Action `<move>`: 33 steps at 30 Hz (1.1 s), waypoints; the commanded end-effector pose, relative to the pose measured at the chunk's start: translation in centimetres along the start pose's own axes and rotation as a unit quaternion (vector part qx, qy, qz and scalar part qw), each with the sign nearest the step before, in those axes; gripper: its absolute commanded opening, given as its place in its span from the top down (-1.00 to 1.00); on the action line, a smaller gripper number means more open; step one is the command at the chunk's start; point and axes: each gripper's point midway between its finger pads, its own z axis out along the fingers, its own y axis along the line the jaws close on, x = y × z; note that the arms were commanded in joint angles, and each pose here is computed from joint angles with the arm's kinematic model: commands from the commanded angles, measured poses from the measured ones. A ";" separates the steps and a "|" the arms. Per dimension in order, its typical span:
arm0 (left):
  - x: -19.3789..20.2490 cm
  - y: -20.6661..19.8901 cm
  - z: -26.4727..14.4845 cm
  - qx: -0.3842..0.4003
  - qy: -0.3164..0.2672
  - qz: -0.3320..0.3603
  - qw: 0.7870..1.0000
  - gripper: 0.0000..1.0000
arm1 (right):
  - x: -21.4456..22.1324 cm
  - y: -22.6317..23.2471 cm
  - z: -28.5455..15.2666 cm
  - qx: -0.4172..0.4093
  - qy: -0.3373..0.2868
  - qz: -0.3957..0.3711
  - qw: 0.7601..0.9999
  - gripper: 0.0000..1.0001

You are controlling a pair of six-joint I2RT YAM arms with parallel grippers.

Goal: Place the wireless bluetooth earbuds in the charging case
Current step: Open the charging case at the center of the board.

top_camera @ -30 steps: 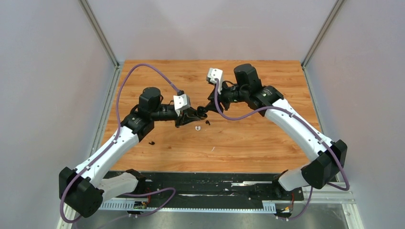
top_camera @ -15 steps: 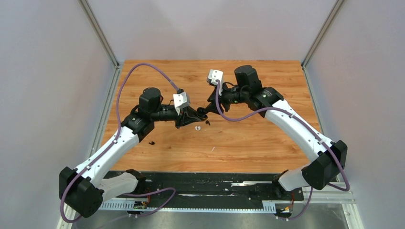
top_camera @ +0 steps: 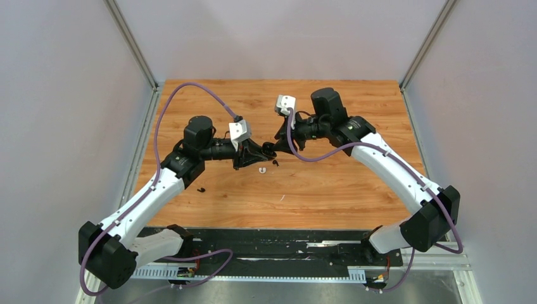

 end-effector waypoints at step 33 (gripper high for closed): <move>-2.0 1.3 -2.2 -0.036 0.023 -0.173 0.984 -0.47 | 1.6 -0.4 -1.7 0.008 0.031 -0.196 0.980 1.00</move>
